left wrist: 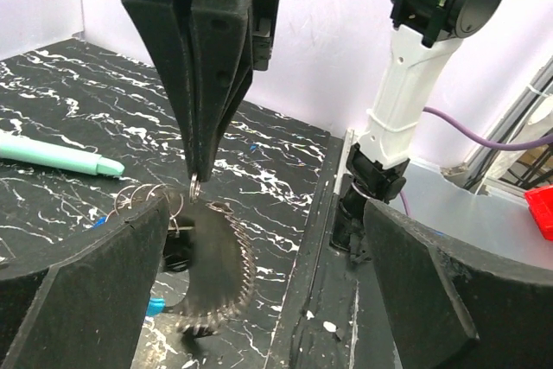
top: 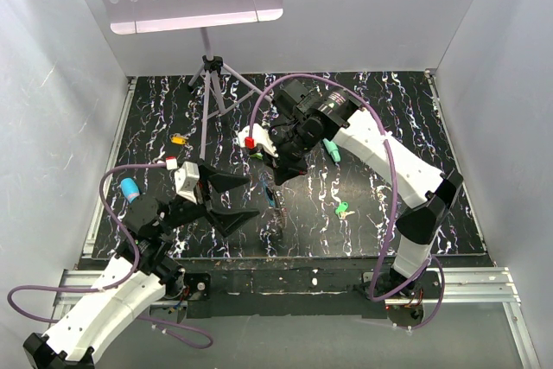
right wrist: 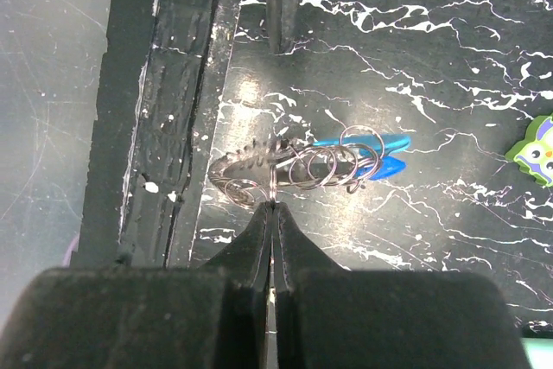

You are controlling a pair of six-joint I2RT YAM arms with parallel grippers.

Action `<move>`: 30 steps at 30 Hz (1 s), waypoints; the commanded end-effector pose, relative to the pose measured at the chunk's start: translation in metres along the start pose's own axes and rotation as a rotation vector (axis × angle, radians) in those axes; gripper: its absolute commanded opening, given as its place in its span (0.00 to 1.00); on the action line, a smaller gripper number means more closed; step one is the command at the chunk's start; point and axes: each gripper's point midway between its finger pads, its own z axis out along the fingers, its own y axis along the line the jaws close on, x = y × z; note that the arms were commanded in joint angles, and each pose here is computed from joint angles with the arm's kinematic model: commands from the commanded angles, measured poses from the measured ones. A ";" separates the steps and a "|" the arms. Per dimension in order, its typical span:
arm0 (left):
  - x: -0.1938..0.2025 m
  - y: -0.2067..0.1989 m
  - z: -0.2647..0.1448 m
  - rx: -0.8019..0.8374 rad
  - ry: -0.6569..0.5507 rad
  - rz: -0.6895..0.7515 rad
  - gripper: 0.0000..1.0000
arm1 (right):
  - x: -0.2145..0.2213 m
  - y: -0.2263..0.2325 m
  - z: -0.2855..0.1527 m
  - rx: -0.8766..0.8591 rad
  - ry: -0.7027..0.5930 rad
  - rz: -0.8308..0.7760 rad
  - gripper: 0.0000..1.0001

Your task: Put the keys on the keyring

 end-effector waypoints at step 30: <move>0.008 -0.009 0.007 0.080 0.059 -0.029 0.86 | 0.001 0.047 -0.019 -0.132 -0.006 0.082 0.01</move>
